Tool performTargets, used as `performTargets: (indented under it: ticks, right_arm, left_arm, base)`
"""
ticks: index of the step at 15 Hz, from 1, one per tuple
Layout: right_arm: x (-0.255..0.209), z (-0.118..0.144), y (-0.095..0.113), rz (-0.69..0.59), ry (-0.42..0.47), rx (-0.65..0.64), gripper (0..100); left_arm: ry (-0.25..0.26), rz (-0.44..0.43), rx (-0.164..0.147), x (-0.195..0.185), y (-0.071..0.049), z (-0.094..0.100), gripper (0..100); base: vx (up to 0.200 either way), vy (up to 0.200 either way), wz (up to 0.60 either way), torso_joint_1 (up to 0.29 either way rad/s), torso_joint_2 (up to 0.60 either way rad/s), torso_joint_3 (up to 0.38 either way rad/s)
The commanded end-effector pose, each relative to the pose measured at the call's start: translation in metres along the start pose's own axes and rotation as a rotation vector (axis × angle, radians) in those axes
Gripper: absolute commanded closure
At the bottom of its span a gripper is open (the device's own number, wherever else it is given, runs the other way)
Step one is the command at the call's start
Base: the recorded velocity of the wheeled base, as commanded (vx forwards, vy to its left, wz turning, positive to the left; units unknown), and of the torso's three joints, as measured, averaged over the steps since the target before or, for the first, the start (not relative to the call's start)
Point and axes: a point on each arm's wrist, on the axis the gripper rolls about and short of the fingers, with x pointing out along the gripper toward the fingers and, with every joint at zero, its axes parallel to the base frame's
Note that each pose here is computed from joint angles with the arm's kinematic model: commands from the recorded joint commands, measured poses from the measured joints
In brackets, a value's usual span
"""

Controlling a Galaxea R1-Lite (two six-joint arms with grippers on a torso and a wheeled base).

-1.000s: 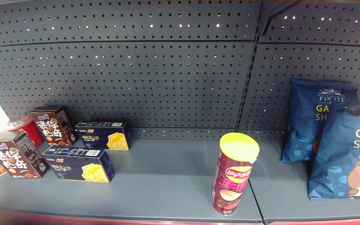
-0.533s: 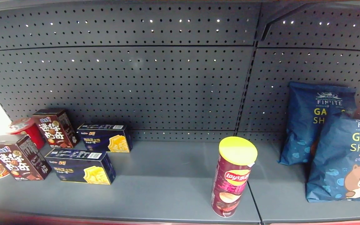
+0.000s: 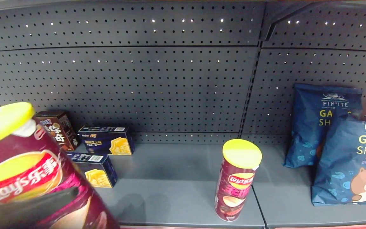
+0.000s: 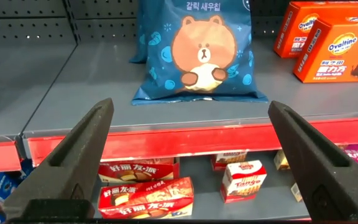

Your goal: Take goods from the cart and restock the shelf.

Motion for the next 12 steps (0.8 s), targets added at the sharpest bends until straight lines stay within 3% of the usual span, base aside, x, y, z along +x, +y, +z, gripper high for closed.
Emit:
performTargets:
  ticks: [1,2,3,4,6,8,10,11,12]
  right_arm:
    - [0.000,0.000,0.000,-0.001,0.001,0.000,0]
    - [0.000,0.000,0.000,-0.001,0.001,-0.002,0]
    - [0.000,0.000,0.000,-0.001,0.001,0.000,0]
    - [0.000,0.000,0.000,-0.001,0.001,0.000,0]
    - [0.000,0.000,0.000,0.001,0.001,-0.002,0]
    - [0.000,0.000,0.000,-0.001,0.001,0.001,0]
    - [0.000,0.000,0.000,-0.001,0.001,0.000,0]
    - [0.000,0.000,0.000,-0.001,0.001,0.000,0]
    - [0.000,0.000,0.000,0.001,0.001,0.000,0]
  left_arm:
    - [0.050,0.000,-0.039,0.059,0.023,0.004,100]
    - [0.057,0.031,-0.007,0.082,0.039,0.004,100]
    - [0.078,0.059,0.064,0.107,0.057,0.001,100]
    - [0.076,0.070,0.109,0.126,0.076,-0.003,100]
    - [0.043,-0.066,0.103,0.149,0.099,-0.004,100]
    - [0.066,-0.113,0.103,0.171,0.110,-0.011,100]
    - [0.024,-0.177,0.166,0.201,0.125,-0.018,100]
    - [-0.027,-0.246,0.194,0.221,0.134,-0.016,100]
    - [-0.037,-0.261,0.200,0.231,0.138,-0.014,100]
  base:
    - [0.000,0.000,0.00,0.000,0.00,0.000]
    - [0.000,0.000,0.00,0.000,0.00,0.000]
    - [0.000,0.000,0.00,0.000,0.00,0.000]
    - [0.000,0.000,0.00,0.000,0.00,0.000]
    - [0.000,0.000,0.00,0.000,0.00,0.000]
    - [0.000,0.000,0.00,0.000,0.00,0.000]
    - [0.000,0.000,0.00,0.000,0.00,0.000]
    - [0.000,0.000,0.00,0.000,0.00,0.000]
    - [0.000,0.000,0.00,0.000,0.00,0.000]
